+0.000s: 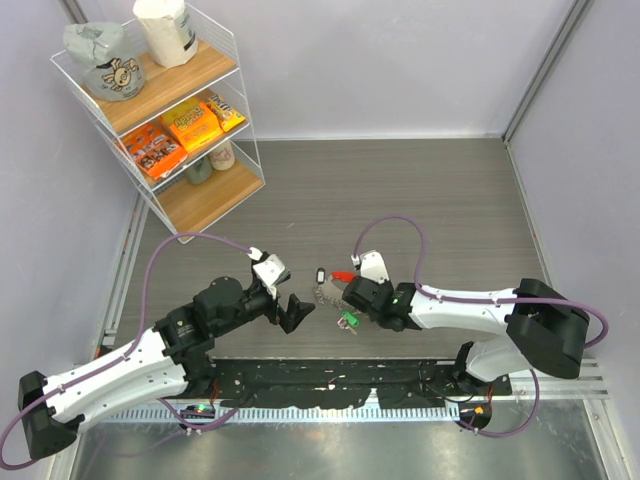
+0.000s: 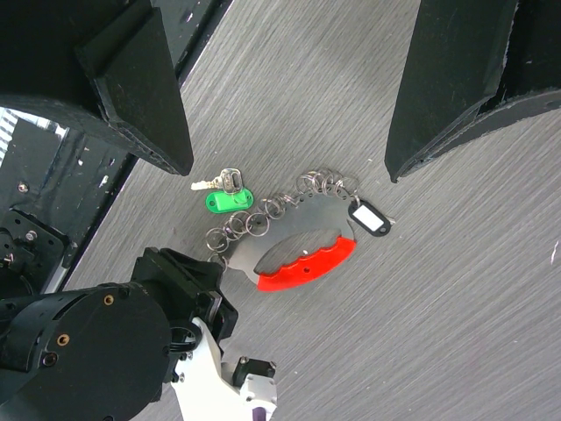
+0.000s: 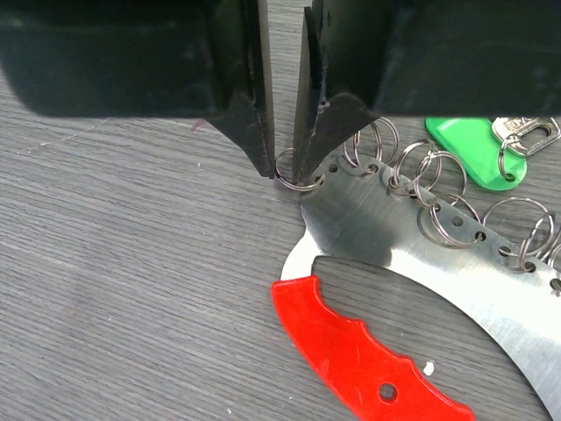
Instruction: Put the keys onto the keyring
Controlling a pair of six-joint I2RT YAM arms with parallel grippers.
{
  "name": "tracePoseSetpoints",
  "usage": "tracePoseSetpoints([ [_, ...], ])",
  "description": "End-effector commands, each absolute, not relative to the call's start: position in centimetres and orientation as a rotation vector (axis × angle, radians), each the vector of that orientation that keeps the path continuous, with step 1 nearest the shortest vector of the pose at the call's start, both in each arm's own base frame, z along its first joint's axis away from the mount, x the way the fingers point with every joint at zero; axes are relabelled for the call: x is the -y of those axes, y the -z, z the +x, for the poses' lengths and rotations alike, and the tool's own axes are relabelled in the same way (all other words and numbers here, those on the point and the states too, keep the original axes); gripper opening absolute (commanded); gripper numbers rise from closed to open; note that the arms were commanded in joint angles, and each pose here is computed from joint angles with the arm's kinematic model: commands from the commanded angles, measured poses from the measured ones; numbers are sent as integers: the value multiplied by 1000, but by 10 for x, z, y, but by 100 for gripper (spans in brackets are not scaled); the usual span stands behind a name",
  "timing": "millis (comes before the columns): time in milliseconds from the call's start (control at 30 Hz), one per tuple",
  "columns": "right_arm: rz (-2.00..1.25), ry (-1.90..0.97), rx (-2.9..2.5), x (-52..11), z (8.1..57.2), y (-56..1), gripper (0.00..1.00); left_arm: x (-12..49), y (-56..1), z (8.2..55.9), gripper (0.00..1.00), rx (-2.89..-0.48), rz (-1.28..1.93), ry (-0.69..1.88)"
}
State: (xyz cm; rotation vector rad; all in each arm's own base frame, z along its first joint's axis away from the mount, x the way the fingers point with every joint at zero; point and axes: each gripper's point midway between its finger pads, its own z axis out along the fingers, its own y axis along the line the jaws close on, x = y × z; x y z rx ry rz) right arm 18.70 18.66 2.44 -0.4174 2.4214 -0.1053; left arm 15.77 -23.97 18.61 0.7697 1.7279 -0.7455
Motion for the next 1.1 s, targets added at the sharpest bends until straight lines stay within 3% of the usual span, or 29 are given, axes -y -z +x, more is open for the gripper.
tracePoseSetpoints([
  [0, -377, 60, -2367, -199, 198, -38, 19, 245, -202, 159, 100, -1660, 760, 774],
  [133, -379, 53, -2370, -200, 197, -38, 18, 245, -201, 158, 100, -1661, 762, 775],
  [333, -364, 43, -2367, -200, 197, -40, 39, 245, -201, 157, 100, -1661, 764, 780],
  [467, -343, 23, -2374, -199, 199, -39, 44, 245, -202, 158, 100, -1659, 762, 780],
  [800, -295, -125, -2433, -201, 198, -30, 45, 245, -202, 157, 100, -1658, 765, 784],
  [1067, -296, -225, -2477, -205, 192, -20, 38, 246, -201, 157, 100, -1660, 769, 785],
])
